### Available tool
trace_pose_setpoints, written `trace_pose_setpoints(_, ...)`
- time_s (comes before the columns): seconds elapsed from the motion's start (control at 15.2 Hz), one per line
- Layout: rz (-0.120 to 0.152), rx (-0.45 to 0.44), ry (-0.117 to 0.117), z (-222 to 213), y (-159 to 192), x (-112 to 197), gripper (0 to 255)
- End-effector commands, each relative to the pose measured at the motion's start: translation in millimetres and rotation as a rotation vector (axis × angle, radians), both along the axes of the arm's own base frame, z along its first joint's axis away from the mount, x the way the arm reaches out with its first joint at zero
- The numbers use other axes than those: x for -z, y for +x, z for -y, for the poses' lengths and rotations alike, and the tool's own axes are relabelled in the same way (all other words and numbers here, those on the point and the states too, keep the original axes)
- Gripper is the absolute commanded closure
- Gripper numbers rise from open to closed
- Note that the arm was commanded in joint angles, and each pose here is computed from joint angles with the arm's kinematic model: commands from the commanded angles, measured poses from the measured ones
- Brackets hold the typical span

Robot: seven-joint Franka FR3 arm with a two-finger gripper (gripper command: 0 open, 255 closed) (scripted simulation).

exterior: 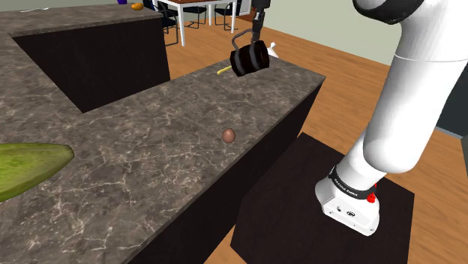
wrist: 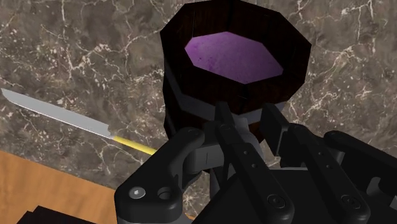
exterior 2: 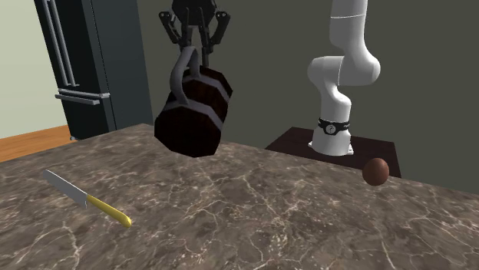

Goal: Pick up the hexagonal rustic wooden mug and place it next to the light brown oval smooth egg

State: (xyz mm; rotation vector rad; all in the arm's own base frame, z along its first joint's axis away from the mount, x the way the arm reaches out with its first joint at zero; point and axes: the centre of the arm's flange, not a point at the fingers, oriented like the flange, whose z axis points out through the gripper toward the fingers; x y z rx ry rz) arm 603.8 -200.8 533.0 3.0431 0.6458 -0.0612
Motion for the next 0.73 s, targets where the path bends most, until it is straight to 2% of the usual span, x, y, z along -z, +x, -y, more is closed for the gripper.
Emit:
trace_pose_setpoints(0.0, 0.003, 0.001, -0.001, -26, -7, -5, 255)
trace_pose_setpoints(0.66, 0.003, 0.001, -0.001, -152, -41, -21, 255)
